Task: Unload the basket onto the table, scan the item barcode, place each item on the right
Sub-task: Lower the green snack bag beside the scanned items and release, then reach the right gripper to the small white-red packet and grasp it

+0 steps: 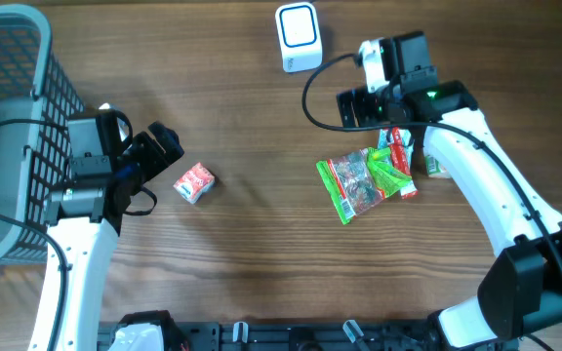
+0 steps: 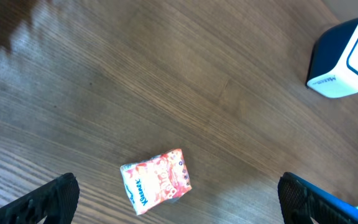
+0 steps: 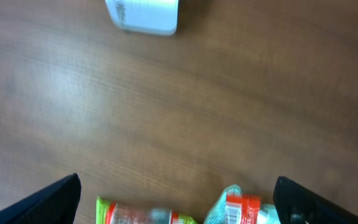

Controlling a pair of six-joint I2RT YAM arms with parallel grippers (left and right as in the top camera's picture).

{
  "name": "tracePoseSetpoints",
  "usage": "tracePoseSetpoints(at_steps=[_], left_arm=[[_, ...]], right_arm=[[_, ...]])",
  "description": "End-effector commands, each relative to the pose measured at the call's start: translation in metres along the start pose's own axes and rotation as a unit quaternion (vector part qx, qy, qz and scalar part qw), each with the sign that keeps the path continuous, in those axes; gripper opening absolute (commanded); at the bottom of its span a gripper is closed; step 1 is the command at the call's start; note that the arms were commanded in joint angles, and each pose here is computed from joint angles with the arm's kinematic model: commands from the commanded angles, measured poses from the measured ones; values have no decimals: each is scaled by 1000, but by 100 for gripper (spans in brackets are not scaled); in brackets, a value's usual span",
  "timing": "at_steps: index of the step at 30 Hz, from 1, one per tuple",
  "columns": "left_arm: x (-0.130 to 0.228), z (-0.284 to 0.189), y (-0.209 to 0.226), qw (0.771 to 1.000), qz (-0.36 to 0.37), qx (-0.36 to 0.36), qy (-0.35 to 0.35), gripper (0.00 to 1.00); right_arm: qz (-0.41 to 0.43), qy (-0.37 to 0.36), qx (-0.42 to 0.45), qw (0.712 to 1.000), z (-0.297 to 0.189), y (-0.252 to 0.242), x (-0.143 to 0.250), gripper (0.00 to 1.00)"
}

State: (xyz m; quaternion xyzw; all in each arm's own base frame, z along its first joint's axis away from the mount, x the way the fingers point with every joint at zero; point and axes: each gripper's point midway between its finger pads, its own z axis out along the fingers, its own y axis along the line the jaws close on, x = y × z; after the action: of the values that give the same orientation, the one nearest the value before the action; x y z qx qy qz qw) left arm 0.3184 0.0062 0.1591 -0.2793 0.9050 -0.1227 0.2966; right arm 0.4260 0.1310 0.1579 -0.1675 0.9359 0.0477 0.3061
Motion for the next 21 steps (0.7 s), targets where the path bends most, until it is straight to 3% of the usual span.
tracePoseSetpoints(at_steps=[1,3,6,7,9,10,11,13,14,15,17,19,21], left_arm=[[-4,0,1,1000,6,-2,-5,100],[-4,0,1,1000,6,-2,-5,100],[-4,0,1,1000,6,-2,-5,100],[-4,0,1,1000,6,-2,-5,100],[-4,0,1,1000,6,-2,-5,100],[-4,0,1,1000,6,-2,-5,100],[-4,0,1,1000,6,-2,-5,100],[-4,0,1,1000,6,-2,-5,100],[-4,0,1,1000,6,-2,-5,100],[-4,0,1,1000,6,-2,-5,100],[-4,0,1,1000,6,-2,-5,100],[-4,0,1,1000,6,-2,-5,100],[-4,0,1,1000,6,-2,-5,100]], right_arm=[[-8,-43,13,999,-8,-7,-24,100],[-8,-60,-6,998,-9,0,-32,100],[73,-61,-137,986,-16,43,-36,100],[138,-56,-185,971,-21,56,-41,100],[179,-18,-258,949,-28,81,-32,99],[174,-1,-290,941,-32,94,-27,88],[172,21,-297,939,-32,105,-17,60],[150,58,-309,937,-30,137,4,27],[131,69,-307,940,-26,155,14,24],[115,76,-295,946,-22,168,23,23],[78,85,-270,956,-13,195,37,47],[43,83,-244,965,-3,228,50,61],[82,86,-178,977,18,247,65,62]])
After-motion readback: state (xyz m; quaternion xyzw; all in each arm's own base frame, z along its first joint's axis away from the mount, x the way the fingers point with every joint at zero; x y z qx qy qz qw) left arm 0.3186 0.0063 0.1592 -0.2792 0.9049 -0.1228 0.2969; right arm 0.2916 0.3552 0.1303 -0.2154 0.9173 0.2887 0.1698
